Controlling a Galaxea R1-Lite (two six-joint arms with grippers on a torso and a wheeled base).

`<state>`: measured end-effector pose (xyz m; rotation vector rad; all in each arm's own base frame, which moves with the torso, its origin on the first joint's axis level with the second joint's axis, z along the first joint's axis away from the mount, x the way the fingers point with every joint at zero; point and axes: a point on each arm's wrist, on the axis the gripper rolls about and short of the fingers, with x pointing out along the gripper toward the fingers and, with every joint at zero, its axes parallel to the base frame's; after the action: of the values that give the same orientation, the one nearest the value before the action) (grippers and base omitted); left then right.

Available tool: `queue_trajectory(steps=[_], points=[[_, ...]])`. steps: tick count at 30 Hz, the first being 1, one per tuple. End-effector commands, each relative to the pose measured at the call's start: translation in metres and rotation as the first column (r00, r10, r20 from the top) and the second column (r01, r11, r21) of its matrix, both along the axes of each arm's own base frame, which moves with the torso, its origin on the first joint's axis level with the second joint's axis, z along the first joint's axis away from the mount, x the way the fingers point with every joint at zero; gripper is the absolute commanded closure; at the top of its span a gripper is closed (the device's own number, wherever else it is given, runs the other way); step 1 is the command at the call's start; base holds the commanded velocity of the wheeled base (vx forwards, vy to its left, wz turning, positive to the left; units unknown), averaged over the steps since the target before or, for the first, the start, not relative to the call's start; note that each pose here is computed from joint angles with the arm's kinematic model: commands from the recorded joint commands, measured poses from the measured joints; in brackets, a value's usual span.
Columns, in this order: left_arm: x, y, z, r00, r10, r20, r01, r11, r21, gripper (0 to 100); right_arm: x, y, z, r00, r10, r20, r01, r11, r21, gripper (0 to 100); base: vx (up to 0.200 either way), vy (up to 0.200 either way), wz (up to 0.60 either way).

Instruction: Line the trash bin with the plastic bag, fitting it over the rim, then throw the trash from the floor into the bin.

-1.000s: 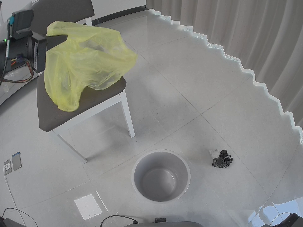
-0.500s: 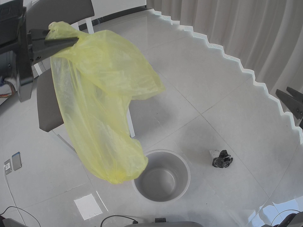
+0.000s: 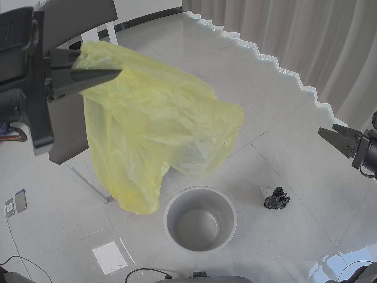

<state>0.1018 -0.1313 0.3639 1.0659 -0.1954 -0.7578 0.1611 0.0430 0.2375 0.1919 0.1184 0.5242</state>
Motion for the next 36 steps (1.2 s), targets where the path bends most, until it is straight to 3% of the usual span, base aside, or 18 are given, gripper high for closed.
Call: queue_trajectory(steps=[1, 7, 15, 22, 25, 28, 36], points=[[0.001, -0.015, -0.009, 0.998, -0.045, -0.035, 0.046, 0.999, 0.029, 100, 0.010, -0.003, -0.006, 0.998, 0.030, -0.063, -0.027, 0.998, 0.052, 0, 0.000, 0.000, 0.00], [-0.002, -0.022, -0.010, 0.996, -0.073, -0.055, 0.076, 0.996, 0.054, 100, 0.018, -0.004, -0.012, 0.991, 0.084, -0.109, -0.075, 0.994, 0.083, 0, 0.000, 0.000, 0.00], [-0.003, -0.033, -0.010, 0.992, -0.108, -0.064, 0.112, 0.992, 0.064, 100, 0.033, -0.001, -0.025, 0.982, 0.092, -0.166, -0.079, 0.994, 0.080, 0, 0.000, 0.000, 0.00], [-0.008, -0.053, -0.004, 0.982, -0.173, -0.071, 0.177, 0.983, 0.053, 100, 0.068, 0.005, -0.042, 0.980, 0.096, -0.173, -0.082, 0.993, 0.088, 0, 0.000, 0.000, 0.00], [-0.010, -0.061, -0.001, 0.978, -0.197, -0.074, 0.201, 0.979, 0.046, 100, 0.085, 0.010, -0.052, 0.974, 0.121, -0.193, -0.097, 0.987, 0.130, 0, 0.000, 0.000, 0.00], [-0.010, -0.064, 0.002, 0.977, -0.204, -0.070, 0.207, 0.978, 0.041, 100, 0.099, 0.014, -0.053, 0.968, 0.179, -0.176, -0.154, 0.977, 0.149, 0, 0.000, 0.000, 0.00], [-0.013, -0.065, 0.002, 0.974, -0.214, -0.069, 0.217, 0.975, 0.037, 100, 0.100, 0.018, -0.068, 0.953, 0.198, -0.230, -0.168, 0.975, 0.142, 0, 0.000, 0.000, 0.00]])
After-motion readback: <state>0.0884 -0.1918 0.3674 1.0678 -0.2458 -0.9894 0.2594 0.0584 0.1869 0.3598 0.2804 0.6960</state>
